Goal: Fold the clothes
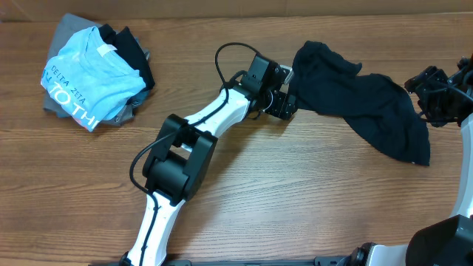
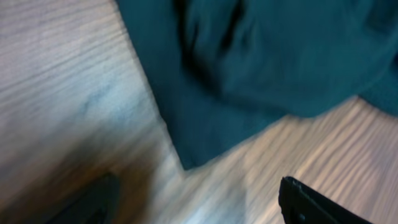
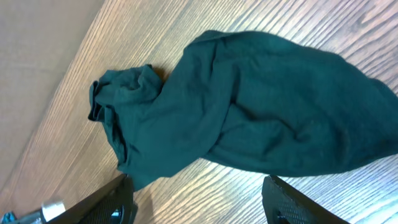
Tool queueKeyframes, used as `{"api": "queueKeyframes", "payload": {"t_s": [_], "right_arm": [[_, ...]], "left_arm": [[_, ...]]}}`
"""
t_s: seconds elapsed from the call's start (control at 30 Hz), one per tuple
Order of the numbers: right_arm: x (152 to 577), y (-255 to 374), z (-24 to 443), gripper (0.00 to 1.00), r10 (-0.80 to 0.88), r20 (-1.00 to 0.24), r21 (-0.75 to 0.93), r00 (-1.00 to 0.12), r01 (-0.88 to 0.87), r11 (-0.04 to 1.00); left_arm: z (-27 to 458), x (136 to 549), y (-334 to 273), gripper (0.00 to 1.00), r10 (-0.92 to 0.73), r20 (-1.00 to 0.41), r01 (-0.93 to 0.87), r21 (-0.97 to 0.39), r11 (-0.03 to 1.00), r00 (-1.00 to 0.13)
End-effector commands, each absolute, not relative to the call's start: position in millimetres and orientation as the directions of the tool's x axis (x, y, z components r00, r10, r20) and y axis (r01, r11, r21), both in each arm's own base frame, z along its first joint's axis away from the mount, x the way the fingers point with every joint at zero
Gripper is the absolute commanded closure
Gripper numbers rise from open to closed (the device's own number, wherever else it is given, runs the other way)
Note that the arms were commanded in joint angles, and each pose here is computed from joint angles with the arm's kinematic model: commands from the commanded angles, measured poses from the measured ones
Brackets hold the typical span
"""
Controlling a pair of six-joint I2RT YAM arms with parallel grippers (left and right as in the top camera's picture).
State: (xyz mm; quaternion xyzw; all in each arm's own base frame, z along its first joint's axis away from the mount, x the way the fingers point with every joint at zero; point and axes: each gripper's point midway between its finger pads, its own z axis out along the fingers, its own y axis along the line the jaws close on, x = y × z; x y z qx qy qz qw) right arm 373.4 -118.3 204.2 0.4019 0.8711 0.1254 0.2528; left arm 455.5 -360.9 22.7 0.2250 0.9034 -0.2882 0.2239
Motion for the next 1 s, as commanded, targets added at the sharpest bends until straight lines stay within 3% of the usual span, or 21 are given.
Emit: {"api": "queueKeyframes", "payload": {"t_s": [0.0, 0.1, 0.23, 0.57, 0.67, 0.83, 0.97], "right_arm": [[369.5, -114.2, 196.8, 0.31, 0.759, -0.323, 0.417, -0.566, 0.634, 0.651], [366.3, -112.9, 188.9, 0.31, 0.761, -0.307, 0.411, -0.571, 0.642, 0.647], [363.6, -111.8, 183.3, 0.31, 0.763, -0.295, 0.405, -0.576, 0.648, 0.645], [363.2, -112.9, 182.6, 0.31, 0.763, -0.297, 0.4, -0.574, 0.651, 0.645], [363.4, -113.0, 182.8, 0.31, 0.763, -0.298, 0.4, -0.573, 0.651, 0.645], [363.8, -113.4, 183.0, 0.31, 0.763, -0.3, 0.401, -0.572, 0.65, 0.645], [363.9, -113.4, 183.1, 0.31, 0.763, -0.301, 0.401, -0.572, 0.65, 0.645]], "left_arm": [[-0.6, 456.3, -362.7, 0.16, 0.181, -0.456, 0.416, -0.491, 0.766, -0.872], [-10.3, 459.9, -364.2, 0.21, 0.144, -0.444, 0.38, -0.508, 0.773, -0.884], [-22.2, 460.7, -367.6, 0.4, 0.079, -0.403, 0.309, -0.546, 0.779, -0.912], [-36.2, 439.1, -390.5, 0.5, 0.105, -0.373, 0.312, -0.553, 0.773, -0.922], [-37.4, 437.6, -389.7, 0.61, 0.11, -0.367, 0.311, -0.551, 0.775, -0.924], [-42.0, 432.7, -385.4, 0.94, 0.121, -0.342, 0.301, -0.542, 0.785, -0.932], [-40.5, 434.0, -379.7, 0.96, 0.125, -0.329, 0.297, -0.549, 0.782, -0.936]]}}
